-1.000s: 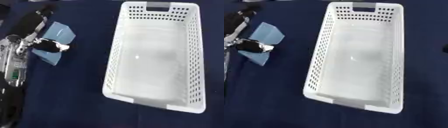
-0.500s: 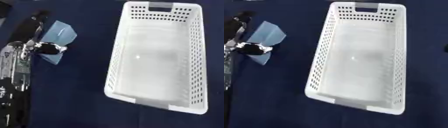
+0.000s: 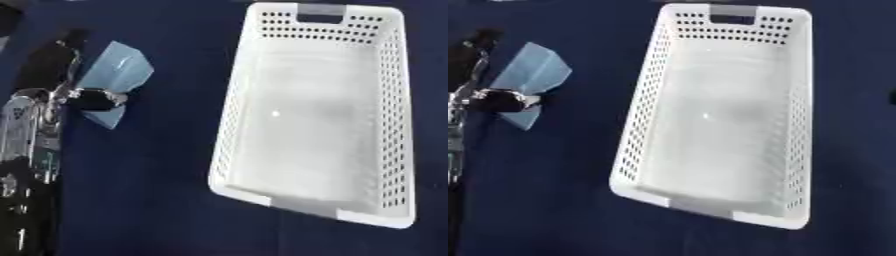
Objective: Pick up objects on the table and place them in the box.
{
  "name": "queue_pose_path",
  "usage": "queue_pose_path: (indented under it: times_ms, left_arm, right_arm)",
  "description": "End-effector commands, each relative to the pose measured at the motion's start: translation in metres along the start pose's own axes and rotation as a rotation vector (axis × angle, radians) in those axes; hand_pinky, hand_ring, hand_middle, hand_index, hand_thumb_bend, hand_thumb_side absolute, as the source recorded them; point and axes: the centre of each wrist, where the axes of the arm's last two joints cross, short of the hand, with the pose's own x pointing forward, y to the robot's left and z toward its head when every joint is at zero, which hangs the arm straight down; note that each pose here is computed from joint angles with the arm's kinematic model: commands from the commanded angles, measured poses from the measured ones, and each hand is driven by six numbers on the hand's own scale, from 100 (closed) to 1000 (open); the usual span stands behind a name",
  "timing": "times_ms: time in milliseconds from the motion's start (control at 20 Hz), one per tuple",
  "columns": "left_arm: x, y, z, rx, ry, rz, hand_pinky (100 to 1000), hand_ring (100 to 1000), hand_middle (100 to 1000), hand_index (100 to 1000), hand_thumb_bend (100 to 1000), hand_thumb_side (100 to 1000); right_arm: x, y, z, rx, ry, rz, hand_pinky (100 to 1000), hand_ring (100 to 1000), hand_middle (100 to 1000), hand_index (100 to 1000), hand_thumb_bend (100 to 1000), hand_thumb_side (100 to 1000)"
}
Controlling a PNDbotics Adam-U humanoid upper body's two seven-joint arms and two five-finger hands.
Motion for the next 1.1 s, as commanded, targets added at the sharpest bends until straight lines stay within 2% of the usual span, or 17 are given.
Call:
queue_pose_path:
  times_ms: [50, 250, 350, 400, 450, 500, 800, 850, 1100]
  left_arm:
    - [-0.002, 0.003, 0.000, 0.012, 0.022, -0.005, 843, 878, 922, 997, 635, 547]
    - [-0.001, 0.000, 0.000, 0.007, 0.029, 0.008, 833, 867, 915, 993, 614, 559]
    - [-0.002, -0.002, 0.000, 0.005, 0.026, 0.018, 818, 856, 907, 992, 576, 579]
    - [-0.002, -0.002, 0.000, 0.003, 0.020, 0.027, 825, 859, 910, 992, 589, 572]
    - [-0.003, -0.003, -0.001, -0.001, 0.012, 0.039, 801, 845, 899, 990, 541, 603]
    - [-0.005, -0.004, -0.003, -0.006, 0.006, 0.054, 797, 842, 897, 989, 530, 610]
    - [-0.027, -0.013, -0.013, -0.022, 0.047, 0.106, 790, 829, 891, 985, 514, 622]
    - [-0.031, -0.015, -0.014, -0.027, 0.055, 0.112, 786, 819, 885, 982, 493, 661]
    - [-0.059, -0.040, -0.020, -0.077, 0.113, 0.168, 781, 809, 878, 978, 468, 702]
  right_arm:
    - [0.006, -0.002, -0.006, 0.026, -0.009, 0.020, 824, 739, 830, 981, 100, 804]
    - [0.006, -0.002, -0.008, 0.032, -0.008, 0.020, 824, 739, 830, 982, 100, 803]
    - [0.006, -0.003, -0.009, 0.036, -0.010, 0.019, 824, 739, 830, 981, 100, 797]
    - [0.005, -0.003, -0.010, 0.038, -0.012, 0.018, 824, 739, 830, 981, 100, 800]
    - [0.005, -0.003, -0.011, 0.040, -0.013, 0.017, 823, 739, 830, 980, 100, 792]
    - [0.005, -0.003, -0.012, 0.042, -0.015, 0.015, 823, 739, 830, 980, 100, 791]
    - [0.005, -0.004, -0.014, 0.045, -0.025, 0.008, 820, 737, 829, 974, 100, 788]
    - [0.005, -0.004, -0.014, 0.045, -0.025, 0.007, 820, 738, 829, 975, 100, 786]
    - [0.005, -0.004, -0.014, 0.044, -0.029, 0.007, 819, 737, 828, 973, 100, 786]
